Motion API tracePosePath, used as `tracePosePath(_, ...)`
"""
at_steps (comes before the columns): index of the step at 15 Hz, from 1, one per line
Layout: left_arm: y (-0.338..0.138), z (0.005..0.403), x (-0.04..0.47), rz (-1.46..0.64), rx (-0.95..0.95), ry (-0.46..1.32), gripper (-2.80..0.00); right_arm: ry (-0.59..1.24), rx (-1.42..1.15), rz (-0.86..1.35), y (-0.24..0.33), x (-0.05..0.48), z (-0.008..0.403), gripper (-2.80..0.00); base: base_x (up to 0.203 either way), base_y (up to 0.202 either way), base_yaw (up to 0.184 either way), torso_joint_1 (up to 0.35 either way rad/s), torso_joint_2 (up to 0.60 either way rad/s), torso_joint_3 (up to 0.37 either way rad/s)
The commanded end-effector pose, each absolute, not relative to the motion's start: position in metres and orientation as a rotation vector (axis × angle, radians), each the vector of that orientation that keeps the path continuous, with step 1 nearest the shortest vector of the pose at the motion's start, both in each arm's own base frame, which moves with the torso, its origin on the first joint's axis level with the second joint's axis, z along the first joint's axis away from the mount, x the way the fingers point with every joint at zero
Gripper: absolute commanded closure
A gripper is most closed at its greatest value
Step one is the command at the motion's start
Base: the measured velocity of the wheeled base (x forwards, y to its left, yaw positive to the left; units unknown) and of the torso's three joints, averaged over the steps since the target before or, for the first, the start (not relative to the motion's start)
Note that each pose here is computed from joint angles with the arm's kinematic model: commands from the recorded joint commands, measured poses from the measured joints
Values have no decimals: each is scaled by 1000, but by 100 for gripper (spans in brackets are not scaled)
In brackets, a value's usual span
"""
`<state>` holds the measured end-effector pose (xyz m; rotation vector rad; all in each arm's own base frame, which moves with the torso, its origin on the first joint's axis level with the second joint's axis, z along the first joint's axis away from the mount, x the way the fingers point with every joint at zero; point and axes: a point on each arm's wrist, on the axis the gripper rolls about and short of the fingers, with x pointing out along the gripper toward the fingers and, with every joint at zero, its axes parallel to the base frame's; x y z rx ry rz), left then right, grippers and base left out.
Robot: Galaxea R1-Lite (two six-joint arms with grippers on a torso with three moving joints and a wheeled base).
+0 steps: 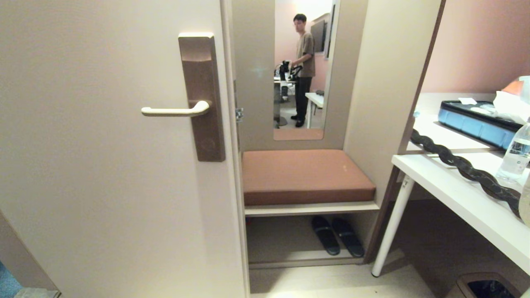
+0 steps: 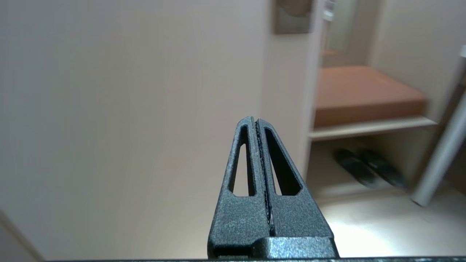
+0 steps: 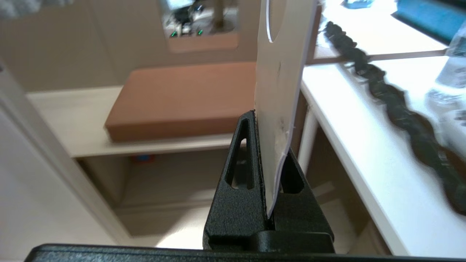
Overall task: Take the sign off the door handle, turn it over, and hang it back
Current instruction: Hand it to the other hand
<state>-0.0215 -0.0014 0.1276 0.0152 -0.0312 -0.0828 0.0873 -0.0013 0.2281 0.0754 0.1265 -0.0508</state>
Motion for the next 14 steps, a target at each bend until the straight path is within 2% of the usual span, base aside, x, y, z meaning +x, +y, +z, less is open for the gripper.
tracePosePath(1, -2, 152, 0, -153, 8, 77, 0, 157, 77, -3, 0, 96, 226, 0, 0, 0, 0, 0, 0, 0)
tracePosePath(5, -13, 190, 44, -356, -38, 168, 0, 132, 87, 148, 3, 101, 232, 0, 0, 0, 0, 0, 0, 0)
tracePosePath(10, -43, 224, 108, -560, -134, 209, 0, 143, 94, 207, 4, 121, 240, 0, 0, 0, 0, 0, 0, 0)
tracePosePath(14, -56, 234, 129, -736, -171, 243, 0, 84, 86, 318, 7, 146, 247, 0, 0, 0, 0, 0, 0, 0)
